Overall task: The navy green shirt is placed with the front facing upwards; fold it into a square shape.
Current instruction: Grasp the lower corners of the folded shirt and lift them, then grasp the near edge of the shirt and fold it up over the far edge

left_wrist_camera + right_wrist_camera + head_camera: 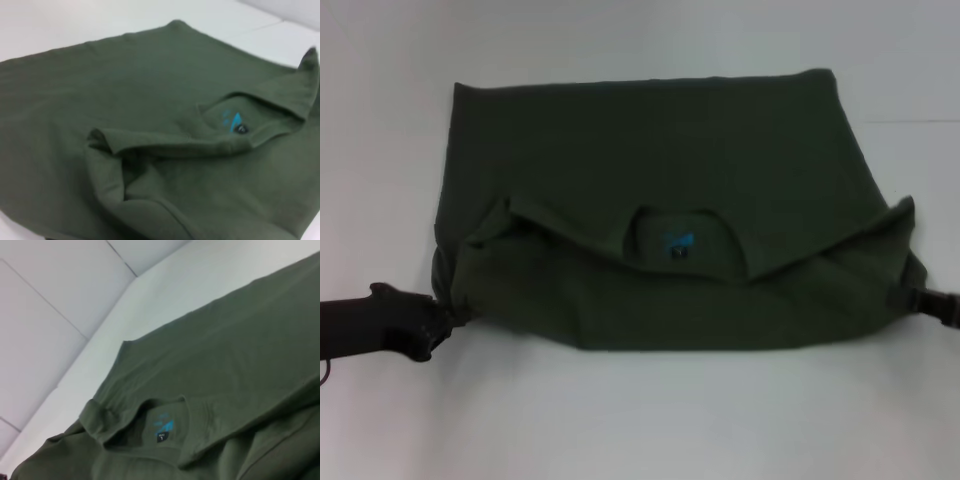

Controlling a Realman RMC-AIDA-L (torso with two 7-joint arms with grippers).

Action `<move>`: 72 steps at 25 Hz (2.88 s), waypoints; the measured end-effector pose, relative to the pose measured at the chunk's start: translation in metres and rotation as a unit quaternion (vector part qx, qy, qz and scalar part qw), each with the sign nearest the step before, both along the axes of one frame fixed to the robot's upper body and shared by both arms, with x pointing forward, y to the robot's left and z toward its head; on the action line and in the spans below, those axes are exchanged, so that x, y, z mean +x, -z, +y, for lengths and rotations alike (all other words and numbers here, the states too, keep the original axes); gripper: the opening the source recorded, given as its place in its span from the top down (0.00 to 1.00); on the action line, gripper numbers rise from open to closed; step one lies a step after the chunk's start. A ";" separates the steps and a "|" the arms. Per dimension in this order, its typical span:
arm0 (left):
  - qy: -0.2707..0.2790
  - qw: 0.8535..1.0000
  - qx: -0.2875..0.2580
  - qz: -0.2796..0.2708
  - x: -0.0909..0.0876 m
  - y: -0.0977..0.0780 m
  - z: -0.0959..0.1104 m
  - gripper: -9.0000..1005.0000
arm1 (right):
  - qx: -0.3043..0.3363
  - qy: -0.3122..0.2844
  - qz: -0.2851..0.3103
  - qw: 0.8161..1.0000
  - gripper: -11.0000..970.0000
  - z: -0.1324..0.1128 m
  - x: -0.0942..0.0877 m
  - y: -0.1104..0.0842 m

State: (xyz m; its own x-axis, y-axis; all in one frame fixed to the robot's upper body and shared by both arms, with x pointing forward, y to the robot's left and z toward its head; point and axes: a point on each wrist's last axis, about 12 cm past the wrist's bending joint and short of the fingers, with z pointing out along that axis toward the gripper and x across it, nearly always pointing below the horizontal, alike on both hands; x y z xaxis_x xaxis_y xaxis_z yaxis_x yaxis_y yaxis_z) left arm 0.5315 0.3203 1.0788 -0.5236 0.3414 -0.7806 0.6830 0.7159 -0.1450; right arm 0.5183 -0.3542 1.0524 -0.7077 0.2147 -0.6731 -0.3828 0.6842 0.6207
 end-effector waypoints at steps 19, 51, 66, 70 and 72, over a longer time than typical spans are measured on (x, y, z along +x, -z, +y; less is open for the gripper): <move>0.064 0.983 -0.145 0.092 -0.053 -0.018 0.009 0.97 | 0.032 -0.088 -0.026 0.995 0.87 -0.027 -0.097 0.005; -0.008 0.986 -0.159 0.045 0.025 -0.047 0.008 0.98 | -0.004 -0.058 -0.133 0.989 0.84 -0.043 -0.028 -0.041; -0.134 0.988 -0.055 -0.058 0.120 -0.054 -0.036 0.97 | -0.119 0.050 -0.137 0.982 0.82 0.002 0.085 -0.040; -0.129 0.989 -0.036 -0.065 0.124 -0.053 -0.044 0.97 | -0.134 0.047 -0.143 0.979 0.82 0.015 0.098 -0.042; -0.130 0.989 -0.034 -0.066 0.125 -0.054 -0.044 0.97 | -0.137 0.046 -0.146 0.979 0.82 0.017 0.102 -0.045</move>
